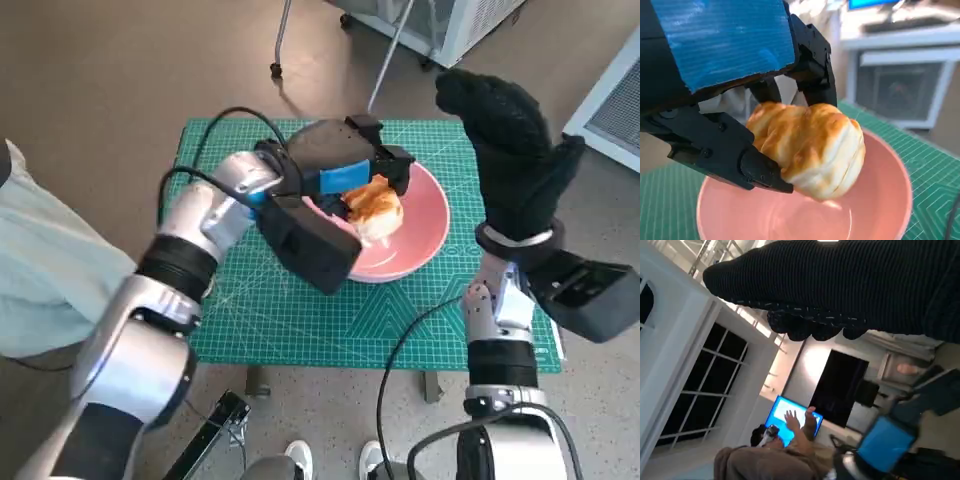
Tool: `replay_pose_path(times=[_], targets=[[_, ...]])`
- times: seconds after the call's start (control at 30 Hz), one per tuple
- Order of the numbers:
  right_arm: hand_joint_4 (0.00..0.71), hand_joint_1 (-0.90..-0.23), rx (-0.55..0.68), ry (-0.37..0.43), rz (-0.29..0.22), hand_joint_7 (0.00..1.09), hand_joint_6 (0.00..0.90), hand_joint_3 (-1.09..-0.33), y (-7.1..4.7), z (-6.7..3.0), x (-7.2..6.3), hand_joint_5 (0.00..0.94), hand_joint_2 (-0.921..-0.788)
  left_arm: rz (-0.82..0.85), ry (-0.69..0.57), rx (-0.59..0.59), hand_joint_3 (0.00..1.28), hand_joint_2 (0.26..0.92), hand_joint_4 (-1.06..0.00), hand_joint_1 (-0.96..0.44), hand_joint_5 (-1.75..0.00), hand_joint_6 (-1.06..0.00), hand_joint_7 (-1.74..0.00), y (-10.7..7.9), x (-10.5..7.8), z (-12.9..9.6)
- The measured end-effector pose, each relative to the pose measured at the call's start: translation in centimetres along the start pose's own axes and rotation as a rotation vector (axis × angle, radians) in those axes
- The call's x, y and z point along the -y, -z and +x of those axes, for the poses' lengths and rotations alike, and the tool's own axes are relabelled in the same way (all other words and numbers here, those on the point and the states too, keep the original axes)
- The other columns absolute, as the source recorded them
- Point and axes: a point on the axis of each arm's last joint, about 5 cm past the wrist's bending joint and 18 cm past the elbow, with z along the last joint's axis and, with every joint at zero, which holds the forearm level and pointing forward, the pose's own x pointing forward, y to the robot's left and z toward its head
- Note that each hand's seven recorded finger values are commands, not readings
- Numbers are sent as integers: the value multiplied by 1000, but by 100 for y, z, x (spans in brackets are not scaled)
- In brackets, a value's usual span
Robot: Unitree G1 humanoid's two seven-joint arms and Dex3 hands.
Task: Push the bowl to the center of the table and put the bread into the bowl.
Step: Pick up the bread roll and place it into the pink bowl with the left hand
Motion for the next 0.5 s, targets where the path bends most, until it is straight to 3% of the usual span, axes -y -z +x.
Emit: replay_pose_path(times=[0.17, 0.5], targets=[[317, -681, -1, 0, -3, 795, -1, -711, -5, -8, 6, 0, -921, -30, 47, -42, 54, 860, -167, -89, -90, -150, -578, 36, -9, -17], [317, -678, -2, 1, -4, 792, -1, -712, -5, -9, 5, 0, -921, -29, 31, -23, 27, 855, -143, -149, -25, -107, -547, 66, -66, -85]])
